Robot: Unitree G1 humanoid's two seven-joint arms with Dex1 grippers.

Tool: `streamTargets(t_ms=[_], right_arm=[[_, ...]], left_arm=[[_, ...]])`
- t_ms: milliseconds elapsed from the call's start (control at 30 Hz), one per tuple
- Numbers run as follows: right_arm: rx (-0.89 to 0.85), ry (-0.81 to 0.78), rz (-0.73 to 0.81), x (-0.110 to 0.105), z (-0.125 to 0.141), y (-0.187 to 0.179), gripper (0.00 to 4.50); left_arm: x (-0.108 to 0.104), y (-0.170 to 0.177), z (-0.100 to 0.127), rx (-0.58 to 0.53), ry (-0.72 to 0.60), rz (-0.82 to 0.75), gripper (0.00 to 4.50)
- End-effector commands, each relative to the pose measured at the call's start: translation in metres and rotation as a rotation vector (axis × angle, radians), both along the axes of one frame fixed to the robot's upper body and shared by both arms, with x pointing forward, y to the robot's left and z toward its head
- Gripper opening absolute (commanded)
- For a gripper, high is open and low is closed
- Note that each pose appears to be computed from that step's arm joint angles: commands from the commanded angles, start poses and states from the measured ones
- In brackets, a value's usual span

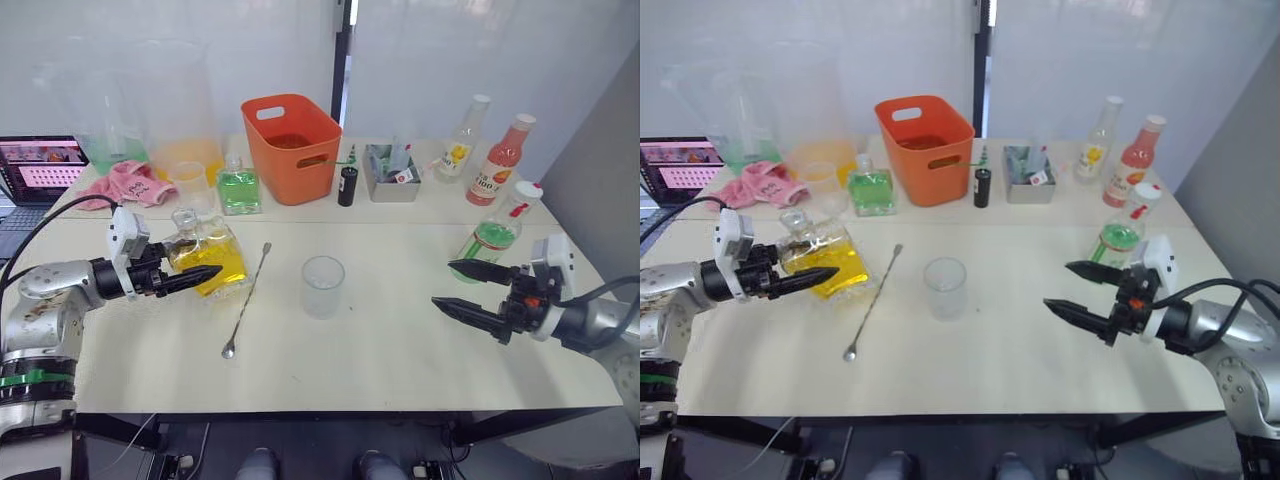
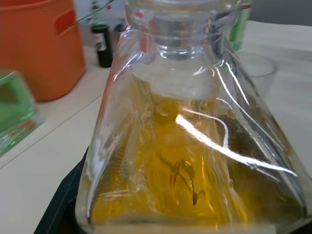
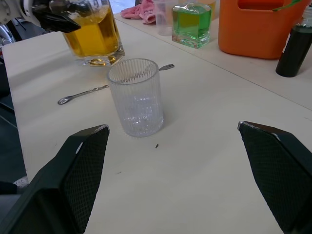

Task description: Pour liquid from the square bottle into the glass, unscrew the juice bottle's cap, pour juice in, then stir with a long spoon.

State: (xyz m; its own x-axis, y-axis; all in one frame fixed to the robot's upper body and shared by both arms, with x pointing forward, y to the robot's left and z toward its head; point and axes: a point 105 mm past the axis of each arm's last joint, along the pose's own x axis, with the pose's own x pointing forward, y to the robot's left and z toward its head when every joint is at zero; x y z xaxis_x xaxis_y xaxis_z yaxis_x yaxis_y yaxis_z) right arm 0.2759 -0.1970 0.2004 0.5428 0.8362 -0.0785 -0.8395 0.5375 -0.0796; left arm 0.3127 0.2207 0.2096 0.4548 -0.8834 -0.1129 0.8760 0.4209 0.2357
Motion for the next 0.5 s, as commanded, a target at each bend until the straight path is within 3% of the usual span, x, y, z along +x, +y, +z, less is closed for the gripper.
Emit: streamTargets(t_ms=[33,133,267,500], right_arm=[[-0.017,-0.04,0.031,0.001,0.009,0.002,4.5],[-0.022,-0.043,0.049,0.005,0.013,0.004,4.5],[-0.028,-0.048,0.061,0.007,0.016,0.005,4.5],[-0.035,-0.038,0.069,0.004,0.017,0.007,4.5]], left_arm=[[-0.021,-0.029,0.022,-0.004,-0.076,-0.165,2.81],[-0.04,-0.062,0.006,0.013,-0.021,-0.308,2.81],[-0.052,-0.088,-0.013,0.017,0.018,-0.39,2.81],[-0.045,-0.111,-0.044,0.026,0.046,-0.399,2.81]])
